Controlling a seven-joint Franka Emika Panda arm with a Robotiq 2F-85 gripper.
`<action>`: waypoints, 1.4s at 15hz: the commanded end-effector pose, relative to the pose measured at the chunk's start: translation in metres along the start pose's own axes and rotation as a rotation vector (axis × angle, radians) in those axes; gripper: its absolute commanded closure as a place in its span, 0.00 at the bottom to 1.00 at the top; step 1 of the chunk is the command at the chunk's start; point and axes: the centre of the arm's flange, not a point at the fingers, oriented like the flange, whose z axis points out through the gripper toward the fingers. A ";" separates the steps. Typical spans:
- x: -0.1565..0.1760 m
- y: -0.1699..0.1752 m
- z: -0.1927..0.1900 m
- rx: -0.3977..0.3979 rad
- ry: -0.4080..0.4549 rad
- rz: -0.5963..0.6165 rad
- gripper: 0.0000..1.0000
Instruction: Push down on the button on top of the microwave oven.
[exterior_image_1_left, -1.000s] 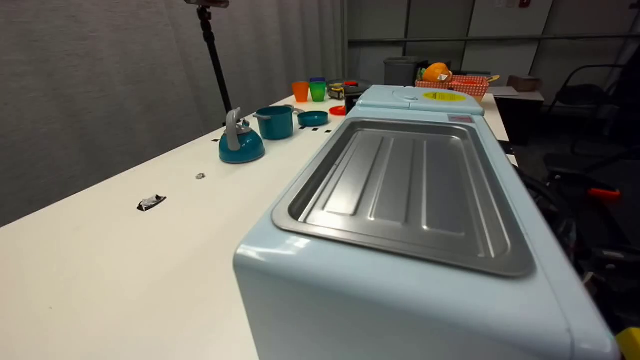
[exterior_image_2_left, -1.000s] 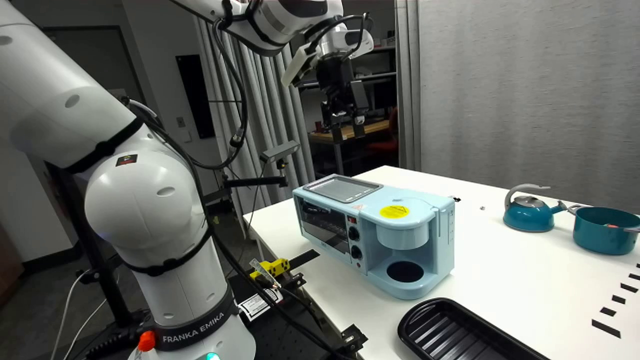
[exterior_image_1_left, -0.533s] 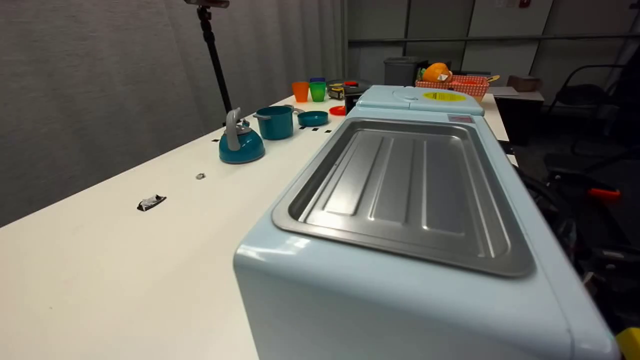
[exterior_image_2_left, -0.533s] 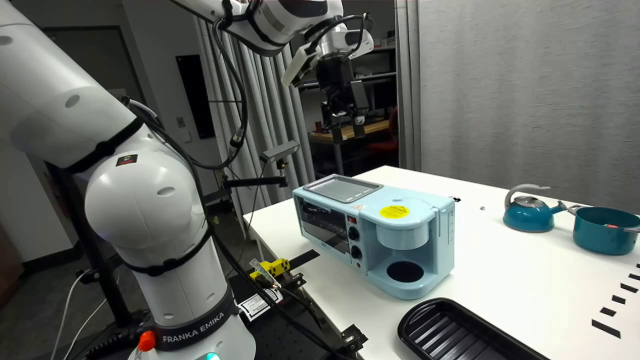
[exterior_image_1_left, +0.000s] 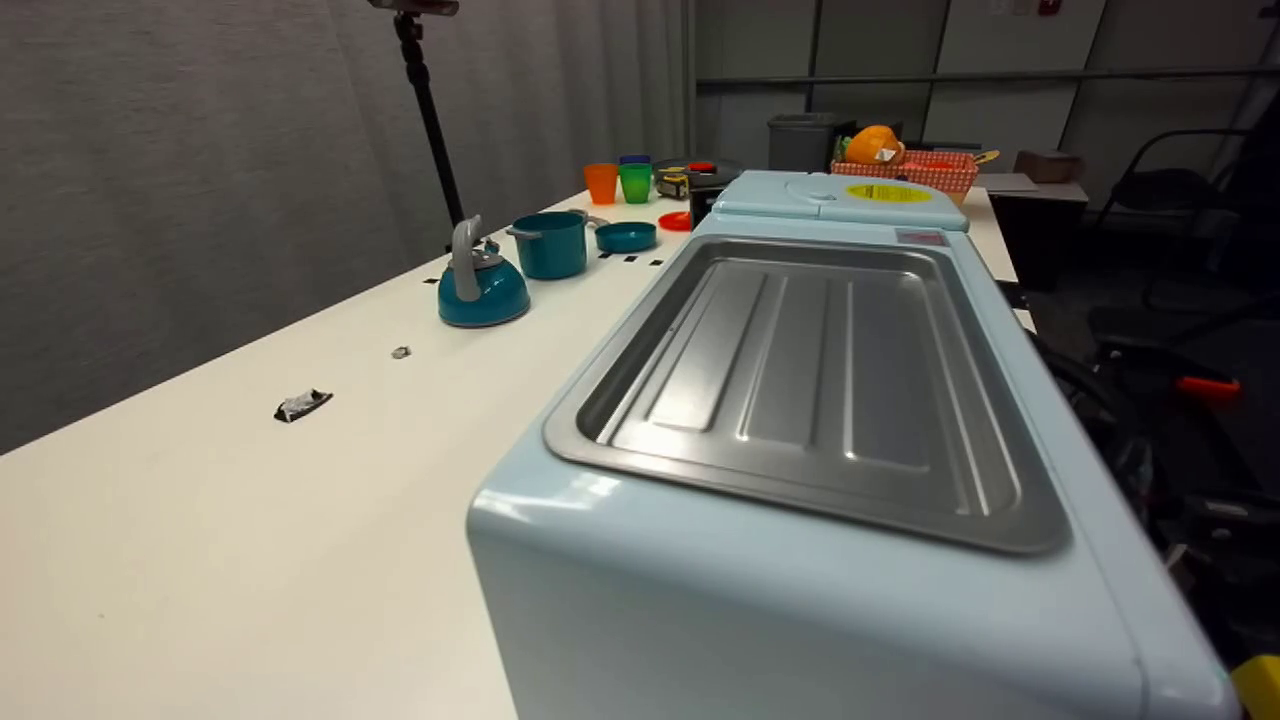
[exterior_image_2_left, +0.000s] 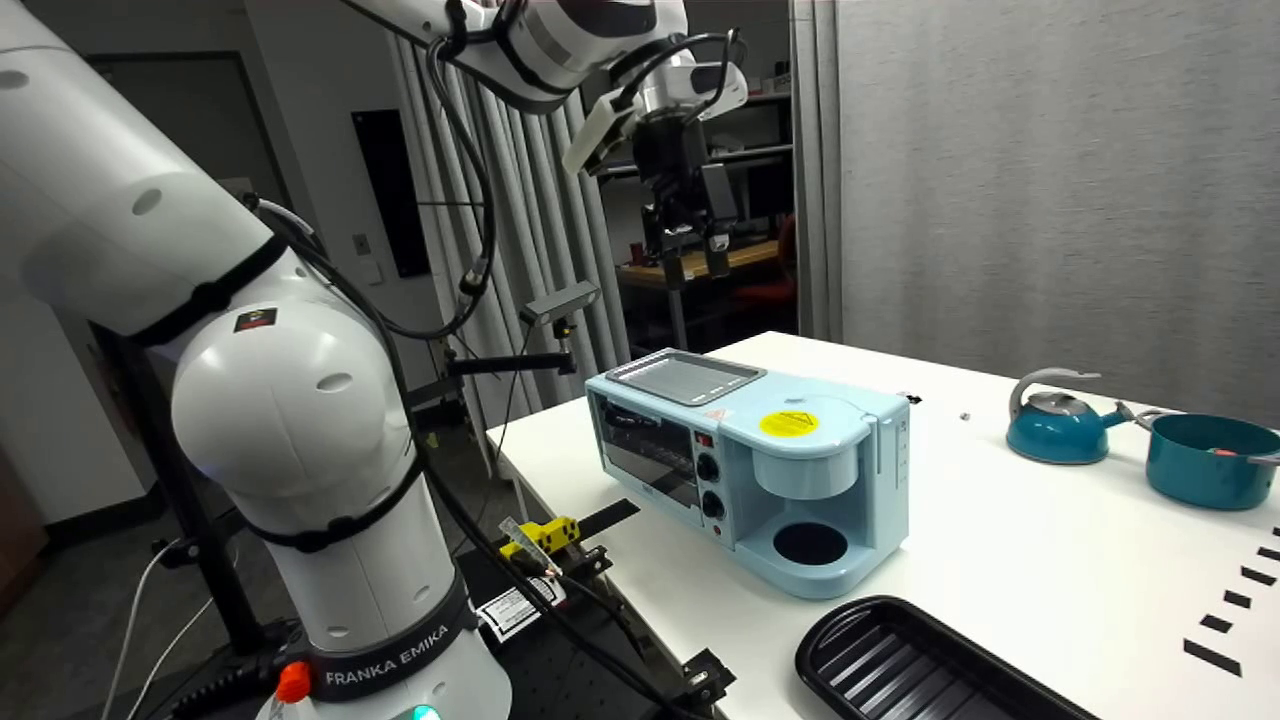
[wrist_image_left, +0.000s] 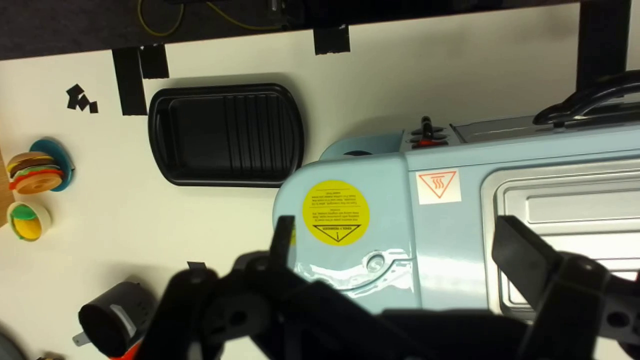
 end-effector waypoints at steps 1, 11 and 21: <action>0.009 -0.003 0.007 0.032 -0.037 -0.043 0.00; 0.063 -0.009 0.054 0.164 -0.158 -0.065 0.00; 0.091 -0.012 0.077 0.196 -0.128 -0.013 0.00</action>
